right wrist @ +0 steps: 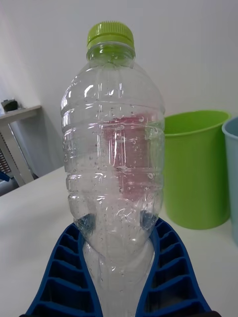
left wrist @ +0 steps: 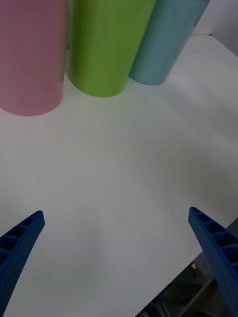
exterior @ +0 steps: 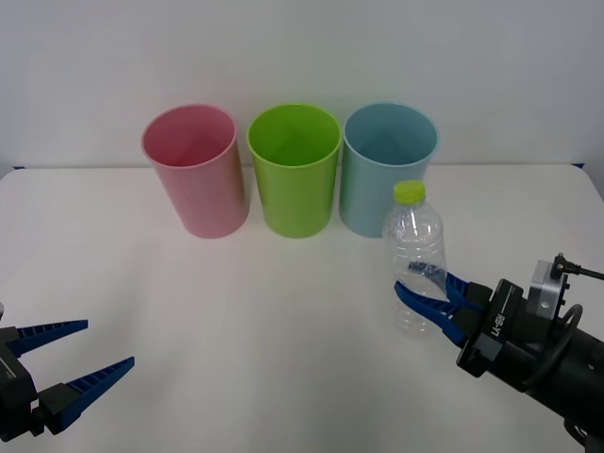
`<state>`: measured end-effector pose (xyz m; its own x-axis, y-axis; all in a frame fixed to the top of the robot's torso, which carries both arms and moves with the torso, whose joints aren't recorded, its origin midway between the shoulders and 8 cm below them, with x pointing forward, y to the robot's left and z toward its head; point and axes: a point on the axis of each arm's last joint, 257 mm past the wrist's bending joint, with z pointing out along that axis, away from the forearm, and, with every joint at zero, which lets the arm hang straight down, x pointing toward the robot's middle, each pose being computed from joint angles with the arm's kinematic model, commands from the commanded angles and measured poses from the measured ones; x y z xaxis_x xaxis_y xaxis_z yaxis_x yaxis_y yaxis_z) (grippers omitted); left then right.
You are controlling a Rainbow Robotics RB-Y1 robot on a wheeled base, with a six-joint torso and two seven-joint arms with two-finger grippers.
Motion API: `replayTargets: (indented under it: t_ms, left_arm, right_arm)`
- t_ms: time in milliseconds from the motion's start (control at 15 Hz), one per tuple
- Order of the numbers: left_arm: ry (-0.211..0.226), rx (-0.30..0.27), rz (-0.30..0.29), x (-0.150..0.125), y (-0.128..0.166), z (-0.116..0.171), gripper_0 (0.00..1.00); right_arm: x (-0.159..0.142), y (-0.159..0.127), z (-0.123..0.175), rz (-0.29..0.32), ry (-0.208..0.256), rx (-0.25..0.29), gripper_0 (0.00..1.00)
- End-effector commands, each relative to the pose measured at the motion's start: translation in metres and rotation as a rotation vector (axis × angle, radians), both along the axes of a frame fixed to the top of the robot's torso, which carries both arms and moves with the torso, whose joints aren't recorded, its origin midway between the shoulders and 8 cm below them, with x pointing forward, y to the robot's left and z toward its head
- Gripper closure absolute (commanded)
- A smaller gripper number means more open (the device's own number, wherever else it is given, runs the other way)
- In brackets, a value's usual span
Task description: Put cans in the blue bin and PET bottles in the pink bin and trash in the green bin.
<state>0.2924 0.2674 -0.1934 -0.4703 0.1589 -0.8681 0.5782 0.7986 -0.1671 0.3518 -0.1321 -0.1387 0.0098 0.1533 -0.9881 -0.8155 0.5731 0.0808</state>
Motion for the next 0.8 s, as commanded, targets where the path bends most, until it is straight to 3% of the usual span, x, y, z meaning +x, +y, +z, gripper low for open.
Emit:
replayTargets:
  t_ms: [67, 333, 533, 800]
  left_arm:
    - [0.0, 0.0, 0.0, 0.0, 0.0, 0.0, 0.0]
    - [0.0, 0.0, 0.0, 0.0, 0.0, 0.0, 0.0]
    - [0.0, 0.0, 0.0, 0.0, 0.0, 0.0, 0.0]
    - [0.0, 0.0, 0.0, 0.0, 0.0, 0.0, 0.0]
  right_arm:
    - [0.008, 0.018, 0.028, 0.024, -0.038, 0.088, 1.0]
    - [0.036, 0.058, 0.062, 0.021, -0.074, 0.164, 1.0]
    - [0.057, 0.082, 0.083, -0.001, -0.102, 0.171, 1.0]
    - [0.082, 0.122, 0.115, -0.014, -0.106, 0.182, 1.0]
